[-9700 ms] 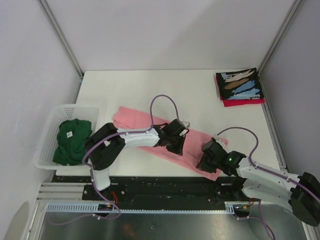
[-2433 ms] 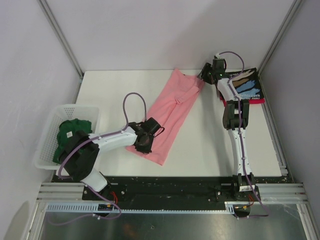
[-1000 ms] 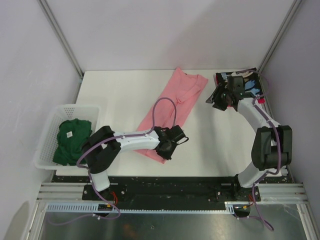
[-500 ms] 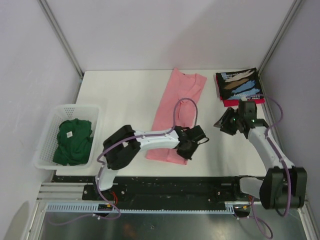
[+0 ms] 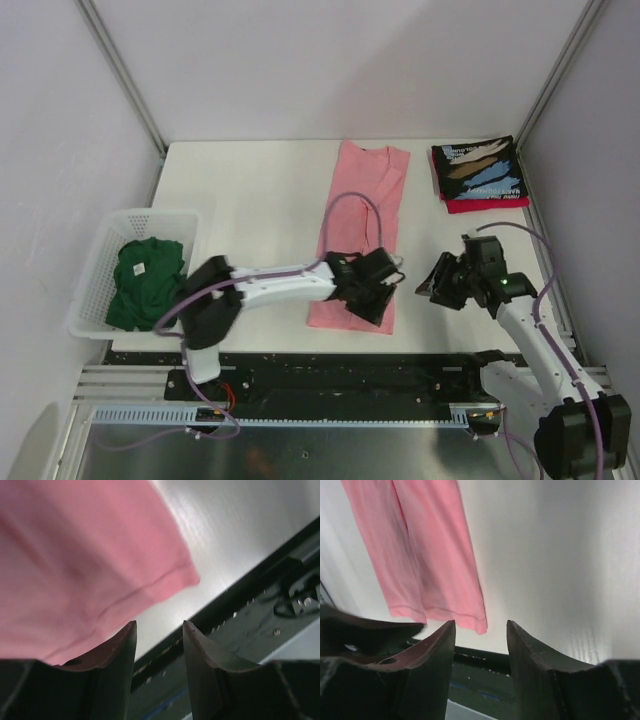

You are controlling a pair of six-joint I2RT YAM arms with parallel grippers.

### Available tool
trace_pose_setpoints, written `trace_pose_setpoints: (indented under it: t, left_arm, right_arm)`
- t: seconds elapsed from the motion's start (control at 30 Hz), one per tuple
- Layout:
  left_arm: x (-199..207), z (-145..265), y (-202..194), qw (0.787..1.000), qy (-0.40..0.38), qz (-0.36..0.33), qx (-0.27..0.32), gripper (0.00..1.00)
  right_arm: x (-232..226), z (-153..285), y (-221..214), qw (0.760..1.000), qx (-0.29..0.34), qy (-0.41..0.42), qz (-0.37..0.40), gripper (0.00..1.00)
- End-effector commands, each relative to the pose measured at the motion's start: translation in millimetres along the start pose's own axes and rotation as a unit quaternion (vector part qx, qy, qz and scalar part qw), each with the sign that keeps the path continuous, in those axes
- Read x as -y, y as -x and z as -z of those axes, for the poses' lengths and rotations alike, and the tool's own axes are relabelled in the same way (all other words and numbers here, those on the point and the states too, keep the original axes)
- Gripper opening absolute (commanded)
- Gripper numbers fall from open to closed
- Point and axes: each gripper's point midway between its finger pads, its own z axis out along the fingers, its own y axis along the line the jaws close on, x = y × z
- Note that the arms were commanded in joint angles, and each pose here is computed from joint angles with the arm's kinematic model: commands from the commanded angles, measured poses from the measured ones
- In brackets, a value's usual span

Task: Fold and stack the t-shirts
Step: Rotate the tshirt 90 degrees

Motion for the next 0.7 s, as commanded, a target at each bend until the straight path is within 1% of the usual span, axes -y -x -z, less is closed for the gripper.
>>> trace_pose_setpoints:
  t: [0.0, 0.1, 0.17, 0.3, 0.37, 0.5, 0.67]
  left_arm:
    - [-20.4, 72.1, 17.8, 0.994, -0.018, 0.049, 0.094, 0.47]
    - [-51.0, 88.3, 8.6, 0.990, -0.006, 0.081, 0.113, 0.46]
    - [-76.1, 91.8, 0.2, 0.987, 0.008, 0.106, 0.118, 0.44]
    - [-113.2, 85.2, -24.7, 0.983, 0.010, 0.149, 0.103, 0.43]
    - [-120.0, 80.4, -31.5, 0.983, 0.002, 0.155, 0.095, 0.43]
    - [-120.7, 69.2, -38.1, 0.985, -0.013, 0.153, 0.079, 0.44]
    - [-125.9, 55.5, -48.1, 0.985, -0.009, 0.162, 0.063, 0.44]
  right_arm:
    - [-7.9, -10.4, -33.2, 0.999, -0.038, -0.009, 0.002, 0.50]
    - [-13.5, -24.0, -57.9, 0.998, -0.063, -0.013, 0.011, 0.50]
    - [-14.6, -31.2, -71.1, 0.997, -0.075, -0.021, 0.019, 0.49]
    - [-15.0, -40.3, -86.3, 0.995, -0.087, -0.031, 0.027, 0.49]
    - [-15.9, -43.6, -91.2, 0.995, -0.089, -0.032, 0.029, 0.49]
    - [-14.0, -48.5, -96.8, 0.995, -0.092, -0.038, 0.030, 0.49]
    - [-10.7, -52.4, -101.2, 0.994, -0.092, -0.042, 0.030, 0.48]
